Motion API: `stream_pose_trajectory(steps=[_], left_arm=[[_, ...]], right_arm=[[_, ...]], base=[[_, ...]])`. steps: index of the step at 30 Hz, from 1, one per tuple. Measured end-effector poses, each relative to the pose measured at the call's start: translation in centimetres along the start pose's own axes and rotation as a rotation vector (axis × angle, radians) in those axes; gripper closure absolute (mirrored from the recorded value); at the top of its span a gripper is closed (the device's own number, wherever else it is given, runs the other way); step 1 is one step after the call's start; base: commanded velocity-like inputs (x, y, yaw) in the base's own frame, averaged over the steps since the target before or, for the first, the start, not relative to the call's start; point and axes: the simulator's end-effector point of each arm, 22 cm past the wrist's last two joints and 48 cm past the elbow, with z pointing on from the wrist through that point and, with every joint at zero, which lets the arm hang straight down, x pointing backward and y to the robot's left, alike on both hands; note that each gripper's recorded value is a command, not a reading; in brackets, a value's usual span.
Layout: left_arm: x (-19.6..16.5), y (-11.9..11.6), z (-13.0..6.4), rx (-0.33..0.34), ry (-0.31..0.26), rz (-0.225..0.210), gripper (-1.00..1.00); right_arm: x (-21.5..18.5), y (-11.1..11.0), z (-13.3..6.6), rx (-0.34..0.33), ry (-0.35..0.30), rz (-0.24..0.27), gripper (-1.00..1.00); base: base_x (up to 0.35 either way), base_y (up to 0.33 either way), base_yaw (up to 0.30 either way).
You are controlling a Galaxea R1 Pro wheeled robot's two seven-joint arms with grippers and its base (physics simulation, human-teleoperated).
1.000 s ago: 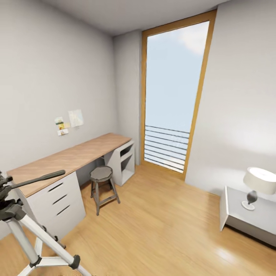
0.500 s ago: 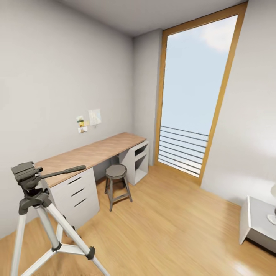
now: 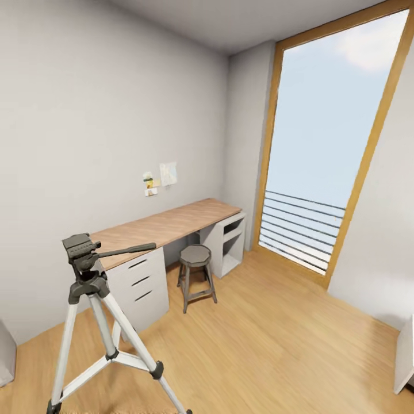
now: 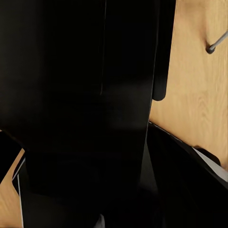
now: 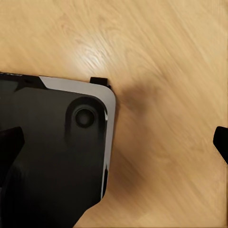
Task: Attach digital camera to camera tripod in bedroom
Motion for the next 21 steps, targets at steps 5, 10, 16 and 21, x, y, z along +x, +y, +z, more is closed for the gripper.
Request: stream_pose_trajectory(steps=[5,10,16,21], left_arm=[[-0.05,0.09,0.0,-0.001,-0.001,0.0,1.0],[-0.14,0.21,0.0,-0.002,-0.002,-0.001,1.0],[-0.18,0.26,0.0,-0.003,-0.002,-0.002,1.0],[-0.19,0.3,0.0,-0.004,-0.002,-0.002,1.0]], right_arm=[[0.0,0.06,0.0,-0.002,0.0,-0.001,-1.0],[0.02,0.1,0.0,-0.003,0.001,-0.002,-1.0],[0.05,0.05,0.0,-0.003,0.002,0.001,-1.0],[0.05,-0.01,-0.01,-0.004,0.002,0.002,-1.0]], base=[[0.0,0.0,0.278],[0.0,0.0,0.278],[0.0,0.0,0.278],[0.0,0.0,0.278]])
